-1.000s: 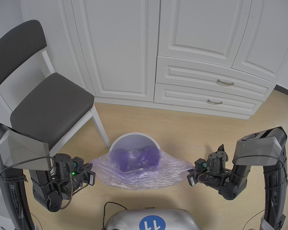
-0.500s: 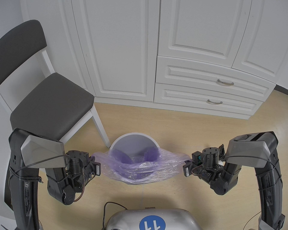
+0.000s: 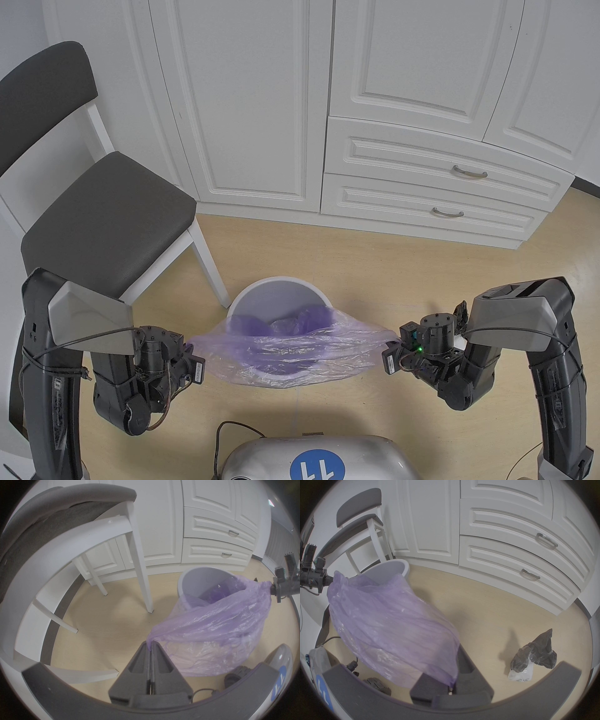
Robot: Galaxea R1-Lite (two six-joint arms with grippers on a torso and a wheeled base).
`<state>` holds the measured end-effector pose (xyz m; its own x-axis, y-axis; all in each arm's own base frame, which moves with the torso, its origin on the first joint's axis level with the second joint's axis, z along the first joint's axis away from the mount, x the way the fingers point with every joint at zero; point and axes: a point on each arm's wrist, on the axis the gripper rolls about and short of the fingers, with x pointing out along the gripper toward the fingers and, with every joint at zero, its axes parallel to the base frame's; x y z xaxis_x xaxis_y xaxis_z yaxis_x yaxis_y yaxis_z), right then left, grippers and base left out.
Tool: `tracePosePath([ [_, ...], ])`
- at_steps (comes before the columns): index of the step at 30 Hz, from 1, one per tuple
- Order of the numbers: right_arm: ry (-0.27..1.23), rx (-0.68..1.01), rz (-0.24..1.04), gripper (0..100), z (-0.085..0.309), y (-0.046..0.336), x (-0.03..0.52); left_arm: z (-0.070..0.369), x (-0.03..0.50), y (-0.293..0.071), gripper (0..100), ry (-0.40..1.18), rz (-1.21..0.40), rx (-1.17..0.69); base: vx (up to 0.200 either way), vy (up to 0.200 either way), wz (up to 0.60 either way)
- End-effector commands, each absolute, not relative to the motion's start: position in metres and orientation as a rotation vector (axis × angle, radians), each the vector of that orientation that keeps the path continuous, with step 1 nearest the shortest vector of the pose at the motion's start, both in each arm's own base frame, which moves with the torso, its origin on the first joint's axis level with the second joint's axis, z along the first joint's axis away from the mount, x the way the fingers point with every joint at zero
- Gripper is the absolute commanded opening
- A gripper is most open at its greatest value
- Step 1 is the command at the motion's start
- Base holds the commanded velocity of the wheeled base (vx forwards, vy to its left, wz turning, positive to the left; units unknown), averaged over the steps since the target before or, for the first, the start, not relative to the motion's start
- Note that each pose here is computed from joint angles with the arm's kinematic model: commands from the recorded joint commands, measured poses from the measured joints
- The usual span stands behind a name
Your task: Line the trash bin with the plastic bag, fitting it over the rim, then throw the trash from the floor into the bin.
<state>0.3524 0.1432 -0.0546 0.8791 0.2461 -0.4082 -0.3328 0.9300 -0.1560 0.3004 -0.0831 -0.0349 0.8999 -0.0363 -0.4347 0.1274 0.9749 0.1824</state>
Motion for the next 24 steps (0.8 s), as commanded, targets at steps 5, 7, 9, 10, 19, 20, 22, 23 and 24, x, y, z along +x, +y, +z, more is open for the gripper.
tracePosePath([
  [5, 0.415, -0.326, 0.339, 0, -0.033, 0.132, 0.325, -0.015, 0.268, -0.076, 0, 0.480, -0.163, 0.284, 0.000, 0.000, 0.00],
  [7, 0.424, -0.341, 0.345, 0, -0.036, 0.132, 0.324, -0.016, 0.267, -0.076, 0, 0.486, -0.172, 0.296, 0.000, 0.000, 0.00],
  [9, 0.429, -0.343, 0.348, 0, -0.040, 0.134, 0.325, -0.020, 0.269, -0.077, 0, 0.489, -0.174, 0.296, 0.000, 0.000, 0.00],
  [10, 0.435, -0.344, 0.349, 0, -0.045, 0.135, 0.326, -0.024, 0.272, -0.077, 0, 0.495, -0.175, 0.294, 0.000, 0.000, 0.00],
  [19, 0.420, -0.311, 0.315, 0, -0.067, 0.132, 0.351, -0.048, 0.301, -0.085, 0, 0.479, -0.137, 0.178, 0.000, 0.000, 0.00],
  [20, 0.418, -0.298, 0.312, 0, -0.066, 0.133, 0.352, -0.048, 0.302, -0.085, 0, 0.477, -0.132, 0.169, 0.000, 0.000, 0.00],
  [22, 0.417, -0.279, 0.308, 0, -0.064, 0.133, 0.352, -0.046, 0.304, -0.085, 0, 0.465, -0.130, 0.158, 0.000, 0.000, 0.00],
  [23, 0.417, -0.279, 0.308, 100, -0.064, 0.133, 0.352, -0.046, 0.304, -0.085, 0, 0.465, -0.130, 0.158, 0.000, 0.000, 0.00],
  [24, 0.415, -0.277, 0.307, 100, -0.061, 0.133, 0.352, -0.044, 0.304, -0.085, 0, 0.460, -0.132, 0.154, 0.000, 0.000, 0.00],
])
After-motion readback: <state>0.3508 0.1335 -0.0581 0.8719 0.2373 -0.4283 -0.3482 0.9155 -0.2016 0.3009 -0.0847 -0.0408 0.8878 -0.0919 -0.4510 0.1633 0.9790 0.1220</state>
